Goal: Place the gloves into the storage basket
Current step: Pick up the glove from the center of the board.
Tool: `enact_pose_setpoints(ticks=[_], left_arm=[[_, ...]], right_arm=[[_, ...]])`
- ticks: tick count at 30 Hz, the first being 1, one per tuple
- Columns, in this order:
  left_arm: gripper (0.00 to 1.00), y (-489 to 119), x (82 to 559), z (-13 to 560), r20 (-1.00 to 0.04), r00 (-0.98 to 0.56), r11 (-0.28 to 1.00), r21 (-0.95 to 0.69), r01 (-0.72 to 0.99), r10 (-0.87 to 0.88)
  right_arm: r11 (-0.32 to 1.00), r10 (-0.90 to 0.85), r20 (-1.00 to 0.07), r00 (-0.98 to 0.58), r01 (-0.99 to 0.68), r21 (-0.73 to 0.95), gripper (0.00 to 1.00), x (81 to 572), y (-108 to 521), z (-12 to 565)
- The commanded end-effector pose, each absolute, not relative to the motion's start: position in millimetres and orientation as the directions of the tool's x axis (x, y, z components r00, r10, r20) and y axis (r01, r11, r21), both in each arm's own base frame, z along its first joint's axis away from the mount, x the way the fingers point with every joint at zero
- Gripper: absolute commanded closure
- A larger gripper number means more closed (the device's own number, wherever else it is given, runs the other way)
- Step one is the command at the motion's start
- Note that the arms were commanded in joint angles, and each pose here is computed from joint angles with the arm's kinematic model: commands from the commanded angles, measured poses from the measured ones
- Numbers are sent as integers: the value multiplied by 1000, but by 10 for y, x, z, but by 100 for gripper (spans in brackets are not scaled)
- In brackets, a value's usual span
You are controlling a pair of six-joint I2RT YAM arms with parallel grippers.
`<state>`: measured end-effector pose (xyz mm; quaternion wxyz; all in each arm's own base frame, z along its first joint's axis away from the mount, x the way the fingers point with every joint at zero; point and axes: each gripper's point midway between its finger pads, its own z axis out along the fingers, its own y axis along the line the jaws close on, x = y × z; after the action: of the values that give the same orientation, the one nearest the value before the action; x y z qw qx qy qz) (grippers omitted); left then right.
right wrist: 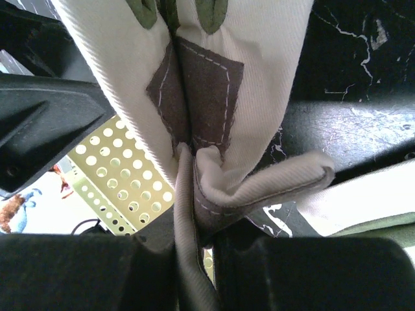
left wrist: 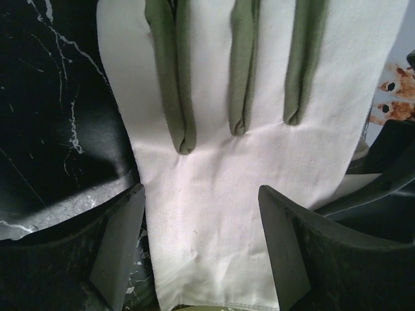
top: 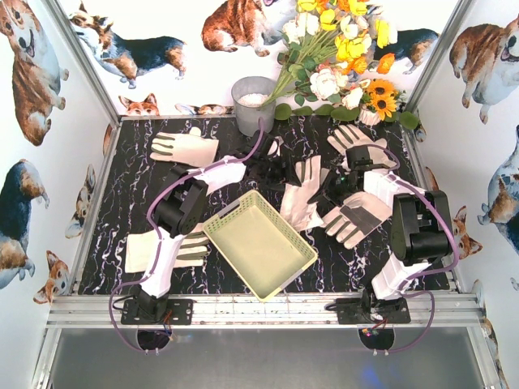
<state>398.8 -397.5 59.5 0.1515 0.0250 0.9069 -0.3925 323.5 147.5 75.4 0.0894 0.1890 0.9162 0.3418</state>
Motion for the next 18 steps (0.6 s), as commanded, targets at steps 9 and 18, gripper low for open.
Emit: enact_pose_setpoints(ticks=[9,18], left_arm=[[40,-4034,3931,314,-215,-976,692,-710,129,-40],[39,-3948,3840,349,-196,-980,712,-694,105,-46]], right_arm=[[625,479,-73,-875,282,728,89,3420,1552,827],[616,510,-52,-859,322,719,59,3366,1532,591]])
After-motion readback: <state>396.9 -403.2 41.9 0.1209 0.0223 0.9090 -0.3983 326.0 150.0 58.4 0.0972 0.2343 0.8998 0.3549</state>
